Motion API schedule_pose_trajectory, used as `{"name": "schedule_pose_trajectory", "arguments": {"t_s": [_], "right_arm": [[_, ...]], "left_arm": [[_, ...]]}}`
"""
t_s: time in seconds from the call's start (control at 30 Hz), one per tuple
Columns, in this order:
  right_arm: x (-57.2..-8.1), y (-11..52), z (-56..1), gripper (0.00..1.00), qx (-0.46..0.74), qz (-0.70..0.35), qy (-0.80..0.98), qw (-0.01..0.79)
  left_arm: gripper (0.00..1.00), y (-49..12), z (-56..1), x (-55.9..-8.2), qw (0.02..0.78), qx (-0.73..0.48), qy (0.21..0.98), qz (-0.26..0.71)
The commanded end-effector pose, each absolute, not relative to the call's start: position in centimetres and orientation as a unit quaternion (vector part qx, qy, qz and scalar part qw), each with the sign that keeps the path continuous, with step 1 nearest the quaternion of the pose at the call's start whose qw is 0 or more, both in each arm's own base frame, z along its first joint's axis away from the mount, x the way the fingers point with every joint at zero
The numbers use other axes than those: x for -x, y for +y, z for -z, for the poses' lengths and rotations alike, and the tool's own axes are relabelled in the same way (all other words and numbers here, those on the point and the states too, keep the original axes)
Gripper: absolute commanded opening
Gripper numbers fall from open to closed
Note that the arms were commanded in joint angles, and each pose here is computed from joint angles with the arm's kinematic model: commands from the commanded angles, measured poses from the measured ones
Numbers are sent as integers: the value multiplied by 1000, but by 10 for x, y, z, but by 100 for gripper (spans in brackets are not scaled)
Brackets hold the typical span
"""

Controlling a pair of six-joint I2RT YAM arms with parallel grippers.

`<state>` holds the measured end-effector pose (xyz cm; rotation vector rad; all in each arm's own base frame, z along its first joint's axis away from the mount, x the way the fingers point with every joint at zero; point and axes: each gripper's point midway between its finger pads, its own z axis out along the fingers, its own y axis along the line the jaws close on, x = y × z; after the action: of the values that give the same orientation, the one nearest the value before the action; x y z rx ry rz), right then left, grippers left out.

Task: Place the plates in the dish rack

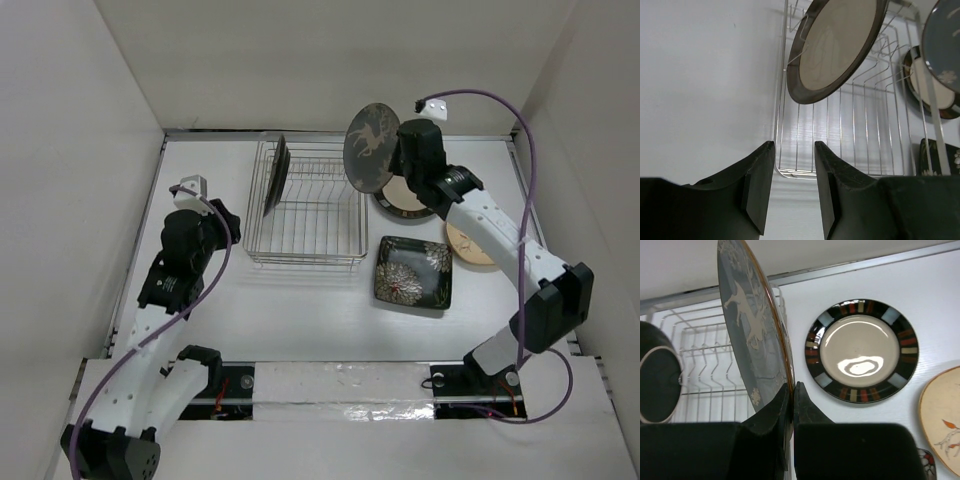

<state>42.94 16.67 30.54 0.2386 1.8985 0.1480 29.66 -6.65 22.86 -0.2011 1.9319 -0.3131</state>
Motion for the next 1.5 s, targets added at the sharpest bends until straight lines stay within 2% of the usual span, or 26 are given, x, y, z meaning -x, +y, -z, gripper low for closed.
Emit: {"name": "schedule_pose_trajectory", "arguments": {"t_s": [0.0, 0.27, 0.4, 0.67, 0.97, 1.0, 1.03, 1.1, 1.17, 1.27, 1.47], "right_arm": [[-444, 157, -371, 0, -156, -36, 757, 634], [-458, 181, -349, 0, -170, 18, 775, 608], [-461, 189, -344, 0, -182, 33, 776, 604], [-462, 210, -320, 0, -174, 88, 789, 583], [-467, 228, -290, 1, -176, 101, 792, 576], [-468, 229, -287, 4, -178, 99, 792, 575], [-467, 235, -280, 15, -173, 92, 795, 575], [-468, 238, -273, 23, -173, 87, 796, 573], [-467, 245, -267, 25, -170, 77, 797, 574], [-464, 256, -273, 32, -172, 56, 787, 590], [-463, 262, -287, 33, -166, 17, 775, 610]], "left_arm": [[32, -66, -243, -293, 581, 84, 797, 142], [25, -81, -247, -277, 597, 62, 780, 177], [25, -98, -251, -268, 593, 38, 778, 203], [28, -84, -244, -268, 596, 72, 785, 156], [32, -77, -239, -271, 593, 94, 788, 138], [32, -77, -238, -272, 592, 94, 788, 138], [33, -78, -236, -273, 588, 95, 791, 138], [34, -79, -233, -274, 585, 95, 794, 138], [35, -80, -229, -275, 578, 96, 799, 138], [36, -83, -222, -277, 567, 93, 807, 138], [36, -87, -209, -282, 547, 92, 821, 135]]}}
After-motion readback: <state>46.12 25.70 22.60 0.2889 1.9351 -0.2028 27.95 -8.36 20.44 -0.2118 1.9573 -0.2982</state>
